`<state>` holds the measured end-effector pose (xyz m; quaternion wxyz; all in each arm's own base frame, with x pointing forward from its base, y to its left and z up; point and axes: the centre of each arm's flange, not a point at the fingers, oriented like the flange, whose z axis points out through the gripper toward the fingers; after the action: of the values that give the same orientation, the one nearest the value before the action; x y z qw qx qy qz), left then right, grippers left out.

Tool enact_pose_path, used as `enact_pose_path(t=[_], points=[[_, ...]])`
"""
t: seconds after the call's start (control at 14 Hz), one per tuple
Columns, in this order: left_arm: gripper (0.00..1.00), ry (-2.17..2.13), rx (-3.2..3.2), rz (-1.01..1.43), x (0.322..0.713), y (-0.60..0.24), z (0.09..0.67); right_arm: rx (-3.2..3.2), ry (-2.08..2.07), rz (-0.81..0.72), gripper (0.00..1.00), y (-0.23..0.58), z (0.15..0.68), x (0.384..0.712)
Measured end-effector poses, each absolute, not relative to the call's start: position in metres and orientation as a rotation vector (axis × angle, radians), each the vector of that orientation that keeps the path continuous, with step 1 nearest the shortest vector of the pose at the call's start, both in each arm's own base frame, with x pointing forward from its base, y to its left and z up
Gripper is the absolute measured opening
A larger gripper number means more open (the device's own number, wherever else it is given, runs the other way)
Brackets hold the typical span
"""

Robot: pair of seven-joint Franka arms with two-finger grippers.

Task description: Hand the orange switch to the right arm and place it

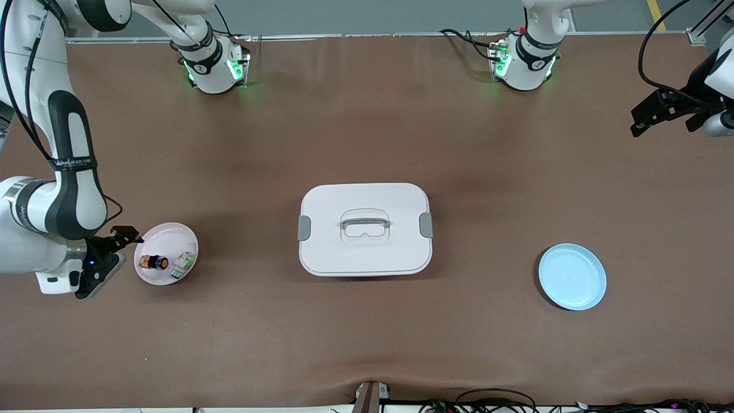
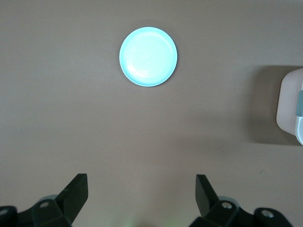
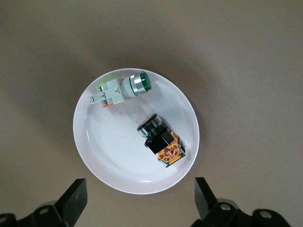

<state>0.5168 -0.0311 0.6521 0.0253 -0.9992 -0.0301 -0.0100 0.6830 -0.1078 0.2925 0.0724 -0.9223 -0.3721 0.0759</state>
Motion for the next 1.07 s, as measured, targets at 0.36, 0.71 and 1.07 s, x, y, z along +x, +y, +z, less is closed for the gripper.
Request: enact_pose_path(t=[0.36, 0.71, 1.07], points=[[1.0, -0.097, -3.09, -0.031, 0.5169, -0.0297, 0.6523, -2.966, -0.533, 0.27, 1.0, -0.1084, 0.2989, 0.6847], [1.0, -0.093, -3.09, -0.032, 0.5169, -0.0294, 0.6524, -3.055, -0.048, 0.299, 1.0, -0.1094, 0.3003, 0.6853], [1.0, -0.068, -3.138, -0.028, 0.5167, -0.0335, 0.6529, -3.084, -0.036, 0.301, 1.0, -0.1117, 0.3024, 0.6862]])
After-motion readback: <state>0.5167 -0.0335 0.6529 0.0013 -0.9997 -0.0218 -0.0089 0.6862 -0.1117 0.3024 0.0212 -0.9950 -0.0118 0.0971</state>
